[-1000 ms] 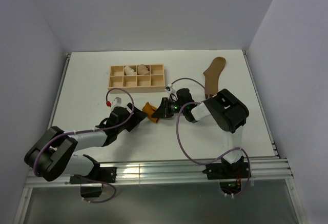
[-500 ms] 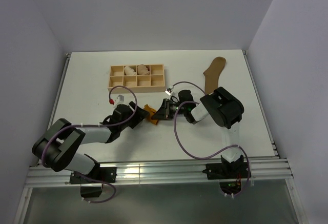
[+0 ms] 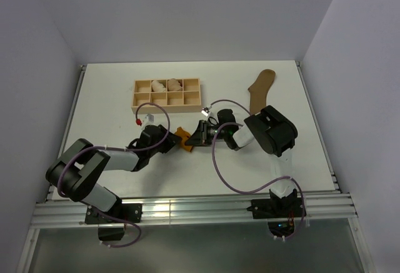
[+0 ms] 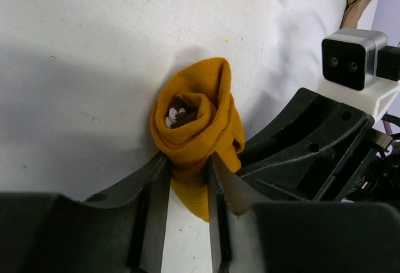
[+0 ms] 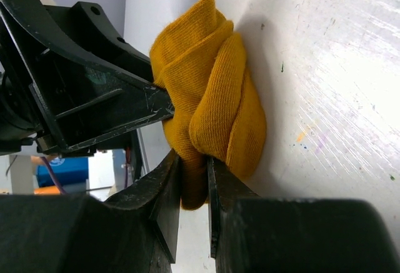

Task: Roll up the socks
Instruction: Roll the sock at the center of the board.

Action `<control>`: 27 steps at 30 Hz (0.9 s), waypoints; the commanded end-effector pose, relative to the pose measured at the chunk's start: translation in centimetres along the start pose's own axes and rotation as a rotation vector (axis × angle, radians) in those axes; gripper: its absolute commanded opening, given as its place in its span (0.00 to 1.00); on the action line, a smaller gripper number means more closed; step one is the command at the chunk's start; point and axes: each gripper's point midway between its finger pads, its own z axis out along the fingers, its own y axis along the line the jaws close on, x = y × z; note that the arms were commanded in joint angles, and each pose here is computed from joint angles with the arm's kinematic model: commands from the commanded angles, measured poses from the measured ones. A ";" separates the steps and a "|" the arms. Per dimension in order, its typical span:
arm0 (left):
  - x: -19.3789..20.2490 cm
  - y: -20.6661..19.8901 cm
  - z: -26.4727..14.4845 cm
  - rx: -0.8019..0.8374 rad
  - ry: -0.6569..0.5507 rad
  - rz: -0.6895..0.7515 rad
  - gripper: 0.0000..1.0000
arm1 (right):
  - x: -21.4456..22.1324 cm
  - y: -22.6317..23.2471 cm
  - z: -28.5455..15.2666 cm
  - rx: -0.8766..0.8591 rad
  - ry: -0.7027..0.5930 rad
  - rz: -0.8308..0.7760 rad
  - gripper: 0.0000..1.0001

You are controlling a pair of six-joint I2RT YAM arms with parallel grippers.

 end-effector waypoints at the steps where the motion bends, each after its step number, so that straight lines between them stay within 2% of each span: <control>1: 0.2 0.3 0.4 -0.018 0.008 0.025 0.30 | 4.4 -4.8 -1.1 0.203 0.101 0.095 0.24; 2: 0.3 0.4 0.4 -0.023 0.010 0.028 0.28 | 4.3 -5.0 -1.3 0.223 0.099 0.076 0.32; 5: 0.4 0.6 0.5 -0.040 0.016 0.036 0.21 | 3.0 -5.0 -2.2 0.314 0.068 -0.017 0.42; 10: 0.7 0.9 0.6 -0.065 0.030 0.048 0.11 | 0.5 -3.1 -3.9 0.400 -0.001 -0.171 0.53; 14: 0.6 0.7 0.5 -0.073 0.035 0.057 0.08 | -0.9 -1.1 -5.0 0.487 -0.054 -0.323 0.66; 16: 0.6 0.6 0.5 -0.075 0.038 0.063 0.08 | -1.5 0.3 -5.9 0.531 -0.076 -0.437 0.68; 17: 0.6 0.6 0.5 -0.075 0.041 0.065 0.08 | -2.6 0.1 -6.6 0.607 -0.123 -0.491 0.68; 21: 0.7 0.4 0.5 -0.082 0.049 0.075 0.06 | -2.1 2.6 -6.2 0.693 -0.148 -0.741 0.70; 27: 0.9 0.3 0.6 -0.087 0.062 0.081 0.06 | -2.0 4.0 -5.3 0.784 -0.170 -0.956 0.71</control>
